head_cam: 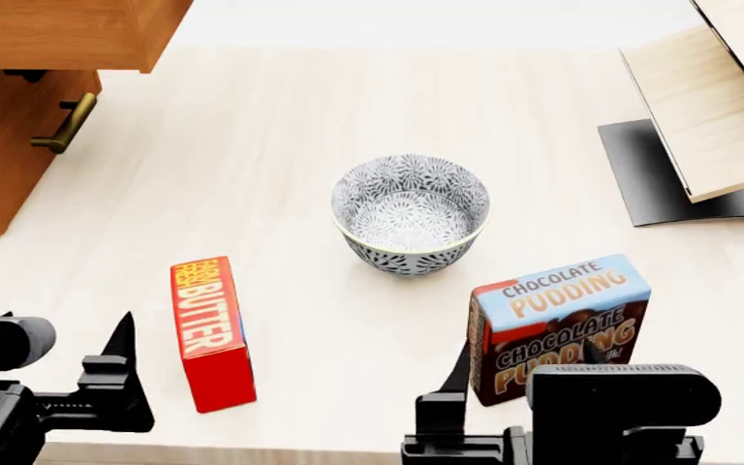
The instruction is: Close the top drawer of the cabinet.
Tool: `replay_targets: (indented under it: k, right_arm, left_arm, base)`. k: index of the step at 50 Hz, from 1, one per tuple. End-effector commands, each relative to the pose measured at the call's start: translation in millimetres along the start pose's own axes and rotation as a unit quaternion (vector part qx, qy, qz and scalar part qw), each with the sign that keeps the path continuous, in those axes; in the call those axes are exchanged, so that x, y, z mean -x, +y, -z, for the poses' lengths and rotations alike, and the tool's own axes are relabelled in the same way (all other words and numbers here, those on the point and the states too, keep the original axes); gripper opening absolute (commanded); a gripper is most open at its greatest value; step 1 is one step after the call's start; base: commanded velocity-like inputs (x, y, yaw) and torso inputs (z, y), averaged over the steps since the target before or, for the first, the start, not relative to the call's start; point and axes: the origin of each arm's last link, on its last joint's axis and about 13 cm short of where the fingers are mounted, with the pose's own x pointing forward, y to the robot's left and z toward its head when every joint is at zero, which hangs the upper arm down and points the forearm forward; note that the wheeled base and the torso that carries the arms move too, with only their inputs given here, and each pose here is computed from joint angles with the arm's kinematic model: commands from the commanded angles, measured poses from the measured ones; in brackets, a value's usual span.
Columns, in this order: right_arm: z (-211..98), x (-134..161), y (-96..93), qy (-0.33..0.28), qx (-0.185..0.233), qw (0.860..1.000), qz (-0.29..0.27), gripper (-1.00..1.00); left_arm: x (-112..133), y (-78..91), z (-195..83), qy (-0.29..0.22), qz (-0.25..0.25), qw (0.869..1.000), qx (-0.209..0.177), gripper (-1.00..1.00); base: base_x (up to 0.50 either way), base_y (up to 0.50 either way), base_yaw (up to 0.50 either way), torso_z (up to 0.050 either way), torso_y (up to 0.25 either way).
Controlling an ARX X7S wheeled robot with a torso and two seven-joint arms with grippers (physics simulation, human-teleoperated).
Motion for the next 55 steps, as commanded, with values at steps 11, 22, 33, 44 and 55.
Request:
replay_targets:
  k: [11,22,33,44,55]
  right_arm:
    - [-50.3,10.8,-9.3,-0.035,0.015,0.999,-0.011,1.00]
    - [-44.6,11.3,-6.2,-0.044,0.021,0.998,-0.038,1.00]
    - [-42.4,10.7,-5.8,-0.045,0.023,0.998,-0.038,1.00]
    - [-41.8,10.8,-6.0,-0.044,0.021,0.998,-0.038,1.00]
    - [-41.3,10.7,-5.8,-0.043,0.024,0.998,-0.039,1.00]
  left_arm:
    - [15.3,0.0,-49.1,-0.009,0.024,0.999,-0.021,1.00]
    - [13.8,2.3,-42.4,-0.010,0.014,1.000,-0.025,1.00]
    - [12.9,2.6,-39.6,-0.006,0.013,1.000,-0.027,1.00]
    - [13.3,2.3,-40.2,-0.007,0.014,1.000,-0.027,1.00]
    - [13.2,2.7,-40.6,-0.008,0.013,1.000,-0.026,1.00]
  base:
    - [0.00,0.00,0.00,0.000,0.000]
    - [0.00,0.12,0.00,0.000,0.000]
    - [0.00,0.50,0.00,0.000,0.000]
    - [0.01,0.50,0.00,0.000,0.000]
    - [0.01,0.50,0.00,0.000,0.000]
